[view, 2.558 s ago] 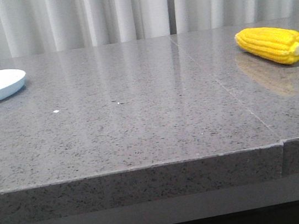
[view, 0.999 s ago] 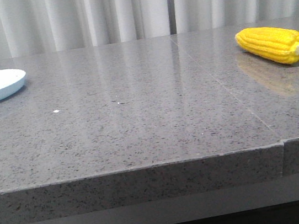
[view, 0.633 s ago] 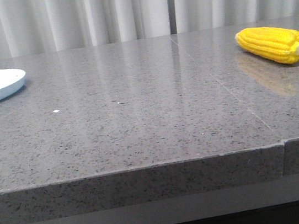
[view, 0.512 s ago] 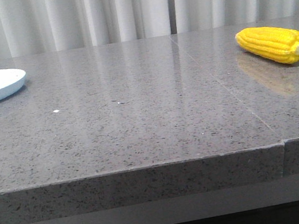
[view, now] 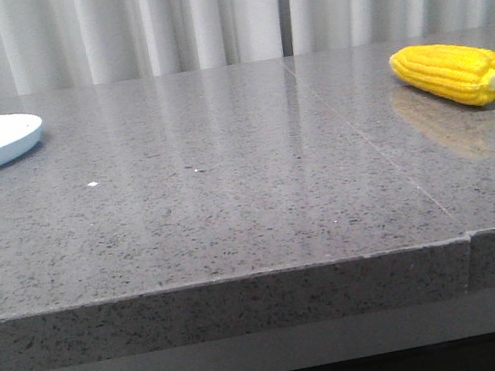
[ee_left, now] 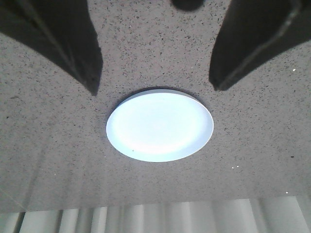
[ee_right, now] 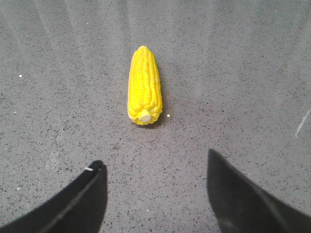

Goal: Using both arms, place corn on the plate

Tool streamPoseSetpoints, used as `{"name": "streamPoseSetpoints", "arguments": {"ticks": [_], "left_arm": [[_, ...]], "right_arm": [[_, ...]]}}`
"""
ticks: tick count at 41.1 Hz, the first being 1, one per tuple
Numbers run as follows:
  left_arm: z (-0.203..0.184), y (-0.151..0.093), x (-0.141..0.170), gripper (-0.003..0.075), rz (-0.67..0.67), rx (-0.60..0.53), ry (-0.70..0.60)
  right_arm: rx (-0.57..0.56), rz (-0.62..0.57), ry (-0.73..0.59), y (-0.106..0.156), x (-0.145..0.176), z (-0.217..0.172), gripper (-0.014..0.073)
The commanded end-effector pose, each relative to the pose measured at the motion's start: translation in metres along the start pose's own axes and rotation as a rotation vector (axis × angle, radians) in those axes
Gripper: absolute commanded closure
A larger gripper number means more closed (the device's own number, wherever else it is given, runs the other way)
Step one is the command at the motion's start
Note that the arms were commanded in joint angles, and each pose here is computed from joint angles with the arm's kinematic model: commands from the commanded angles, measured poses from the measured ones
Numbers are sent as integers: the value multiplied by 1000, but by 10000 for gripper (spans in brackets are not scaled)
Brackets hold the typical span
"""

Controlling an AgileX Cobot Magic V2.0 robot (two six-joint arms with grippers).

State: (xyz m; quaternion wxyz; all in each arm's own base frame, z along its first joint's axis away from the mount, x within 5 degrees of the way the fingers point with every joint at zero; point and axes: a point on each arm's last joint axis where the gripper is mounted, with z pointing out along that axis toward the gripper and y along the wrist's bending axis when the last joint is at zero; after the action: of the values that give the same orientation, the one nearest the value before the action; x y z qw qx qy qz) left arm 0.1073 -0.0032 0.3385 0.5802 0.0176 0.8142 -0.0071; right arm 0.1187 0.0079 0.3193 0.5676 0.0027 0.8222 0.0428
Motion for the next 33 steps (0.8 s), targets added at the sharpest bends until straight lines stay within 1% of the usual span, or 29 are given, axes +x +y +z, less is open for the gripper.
{"name": "streamPoseSetpoints", "arguments": {"ticks": [1,4,11,15,23,30,33], "left_arm": [[-2,0,-16,218,-21,-2,-82],[-2,0,-18,218,-16,-2,-48],[11,0,-26,218,-14,5,99],[27,1,-29,218,-15,7,170],[62,2,-30,218,-18,8,270],[91,5,-39,218,-7,-3,326],[105,10,-44,218,-24,-23,352]], "right_arm": [[8,-23,-94,0,-16,-3,69],[8,-23,-94,0,-16,-3,69],[8,-23,-94,0,-16,-3,69],[8,-23,-94,0,-16,-3,69],[8,-23,-94,0,-16,-3,69],[8,-23,-94,0,-16,-3,69],[8,-23,-94,0,-16,-3,69]]}}
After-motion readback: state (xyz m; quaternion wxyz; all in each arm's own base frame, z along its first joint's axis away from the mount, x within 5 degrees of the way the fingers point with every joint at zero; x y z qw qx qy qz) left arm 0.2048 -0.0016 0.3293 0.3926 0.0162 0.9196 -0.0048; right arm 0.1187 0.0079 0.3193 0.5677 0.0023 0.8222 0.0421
